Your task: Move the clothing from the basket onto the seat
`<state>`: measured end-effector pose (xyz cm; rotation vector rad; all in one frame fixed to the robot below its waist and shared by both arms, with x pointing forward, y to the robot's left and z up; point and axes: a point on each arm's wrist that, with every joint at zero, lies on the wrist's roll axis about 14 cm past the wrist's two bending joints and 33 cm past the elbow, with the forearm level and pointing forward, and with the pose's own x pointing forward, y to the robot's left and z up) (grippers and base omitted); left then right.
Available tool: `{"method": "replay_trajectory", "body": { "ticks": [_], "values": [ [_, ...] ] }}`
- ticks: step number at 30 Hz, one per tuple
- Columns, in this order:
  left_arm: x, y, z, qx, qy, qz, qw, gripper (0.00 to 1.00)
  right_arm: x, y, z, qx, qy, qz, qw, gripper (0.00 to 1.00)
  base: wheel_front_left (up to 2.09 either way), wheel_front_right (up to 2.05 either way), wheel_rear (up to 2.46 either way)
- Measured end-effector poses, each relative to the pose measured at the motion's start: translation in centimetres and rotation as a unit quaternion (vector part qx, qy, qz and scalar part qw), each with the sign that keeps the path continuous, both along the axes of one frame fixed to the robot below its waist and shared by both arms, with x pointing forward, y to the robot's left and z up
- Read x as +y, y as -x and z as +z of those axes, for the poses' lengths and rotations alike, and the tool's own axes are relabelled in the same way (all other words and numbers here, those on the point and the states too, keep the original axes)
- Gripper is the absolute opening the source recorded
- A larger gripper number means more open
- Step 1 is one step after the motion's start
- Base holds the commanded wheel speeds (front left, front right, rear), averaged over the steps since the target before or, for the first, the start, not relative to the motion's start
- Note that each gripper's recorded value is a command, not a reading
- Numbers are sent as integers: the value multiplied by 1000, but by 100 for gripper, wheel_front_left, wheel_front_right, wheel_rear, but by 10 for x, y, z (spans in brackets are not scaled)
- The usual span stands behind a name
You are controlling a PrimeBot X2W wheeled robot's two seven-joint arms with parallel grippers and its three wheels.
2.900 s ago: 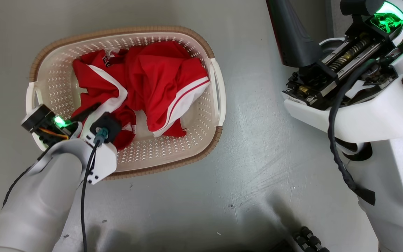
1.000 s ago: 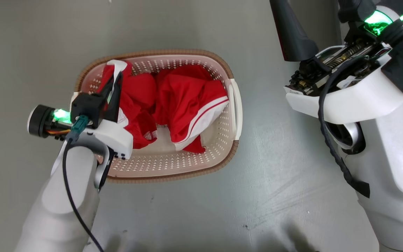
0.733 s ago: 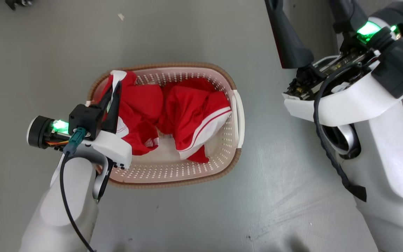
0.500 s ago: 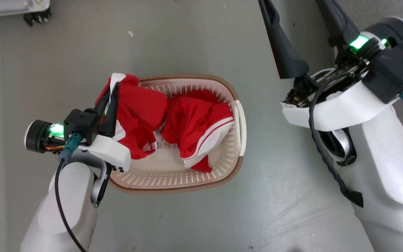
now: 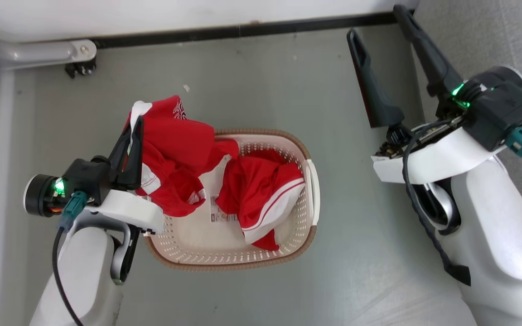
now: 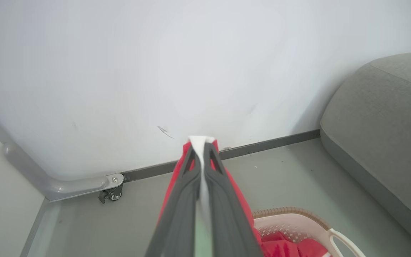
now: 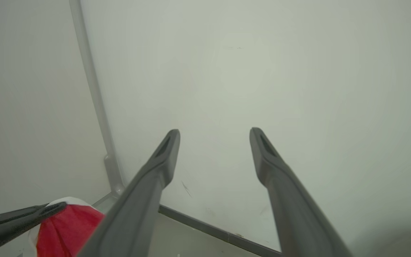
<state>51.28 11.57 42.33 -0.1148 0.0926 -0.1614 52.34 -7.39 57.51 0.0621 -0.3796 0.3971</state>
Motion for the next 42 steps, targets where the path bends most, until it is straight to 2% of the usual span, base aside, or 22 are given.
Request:
{"method": "replay_trajectory", "body": {
  "ticks": [7,18,28,32,42],
  "values": [
    [13,9,32,-33,24,22,999,0,-3,16,9,1,2,-5,1000,100,0,0,0],
    [18,28,79,-87,29,26,995,0,-5,42,16,9,5,-9,1000,100,0,0,0],
    [19,42,116,-134,20,22,991,0,-3,61,22,9,6,-6,1000,100,0,0,0],
    [17,49,128,-153,-5,11,988,0,-2,71,17,21,4,-3,1000,100,0,0,0],
    [7,61,170,-212,-14,-6,977,0,24,97,16,37,-15,43,998,100,0,0,0]
  ]
}}
